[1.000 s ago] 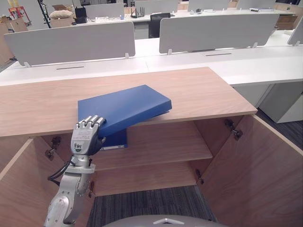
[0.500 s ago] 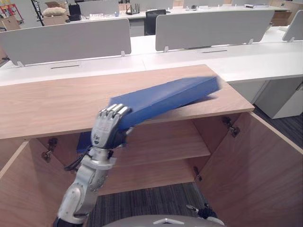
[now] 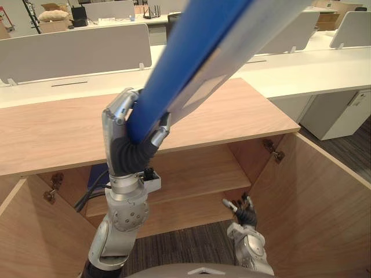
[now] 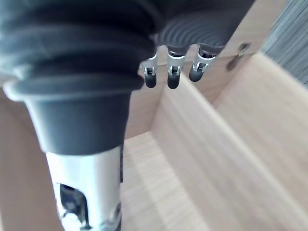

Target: Walk over to the cabinet, pick up the folder, carry it to the office cabinet, place the folder inside the office cabinet, then close the office cabinet door

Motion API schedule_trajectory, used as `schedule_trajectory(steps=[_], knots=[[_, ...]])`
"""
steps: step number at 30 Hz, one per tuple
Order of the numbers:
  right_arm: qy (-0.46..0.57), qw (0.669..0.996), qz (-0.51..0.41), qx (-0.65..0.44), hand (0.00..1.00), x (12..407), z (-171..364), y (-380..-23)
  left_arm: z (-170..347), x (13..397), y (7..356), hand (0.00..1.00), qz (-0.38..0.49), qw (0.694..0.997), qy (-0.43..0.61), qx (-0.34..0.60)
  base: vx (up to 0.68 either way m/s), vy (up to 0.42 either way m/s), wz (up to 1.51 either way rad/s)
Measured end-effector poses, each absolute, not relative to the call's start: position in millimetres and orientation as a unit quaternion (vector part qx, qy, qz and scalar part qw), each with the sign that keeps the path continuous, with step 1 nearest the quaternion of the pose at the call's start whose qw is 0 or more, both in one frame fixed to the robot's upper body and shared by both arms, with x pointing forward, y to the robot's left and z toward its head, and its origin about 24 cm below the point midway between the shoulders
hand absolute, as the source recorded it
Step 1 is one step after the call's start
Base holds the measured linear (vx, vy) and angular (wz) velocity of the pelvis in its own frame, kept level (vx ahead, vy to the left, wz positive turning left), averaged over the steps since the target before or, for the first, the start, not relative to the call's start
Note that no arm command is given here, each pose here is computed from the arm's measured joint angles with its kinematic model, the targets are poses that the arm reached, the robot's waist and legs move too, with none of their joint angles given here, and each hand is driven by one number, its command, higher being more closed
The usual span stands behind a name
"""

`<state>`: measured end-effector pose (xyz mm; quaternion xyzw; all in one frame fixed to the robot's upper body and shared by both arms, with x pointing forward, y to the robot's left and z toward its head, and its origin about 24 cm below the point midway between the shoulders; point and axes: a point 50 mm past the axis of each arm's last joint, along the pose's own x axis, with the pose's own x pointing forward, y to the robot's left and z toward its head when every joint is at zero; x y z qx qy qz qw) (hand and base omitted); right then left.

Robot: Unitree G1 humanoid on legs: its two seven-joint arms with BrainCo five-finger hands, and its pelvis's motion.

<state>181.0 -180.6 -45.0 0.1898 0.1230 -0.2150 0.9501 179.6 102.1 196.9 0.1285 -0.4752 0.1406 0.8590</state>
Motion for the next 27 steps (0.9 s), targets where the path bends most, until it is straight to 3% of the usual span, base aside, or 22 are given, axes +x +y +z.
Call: schedule_trajectory(steps=[9, 15, 27], knots=[[-0.144, 0.943, -0.19, 0.231, 0.0, 195, 63, -188, 185, 175, 113, 1.0, 0.119, 0.908, -0.4, -0.04, 0.0, -0.008, -0.05], [-0.236, 0.932, -0.158, 0.224, 0.0, 198, 103, -187, 179, 176, 120, 1.0, 0.092, 0.918, -0.373, -0.097, 0.0, -0.002, -0.04], [-0.339, 0.931, -0.056, 0.123, 0.0, 218, 154, -198, 157, 182, 122, 1.0, 0.028, 0.941, -0.321, -0.107, -0.03, -0.027, 0.03]])
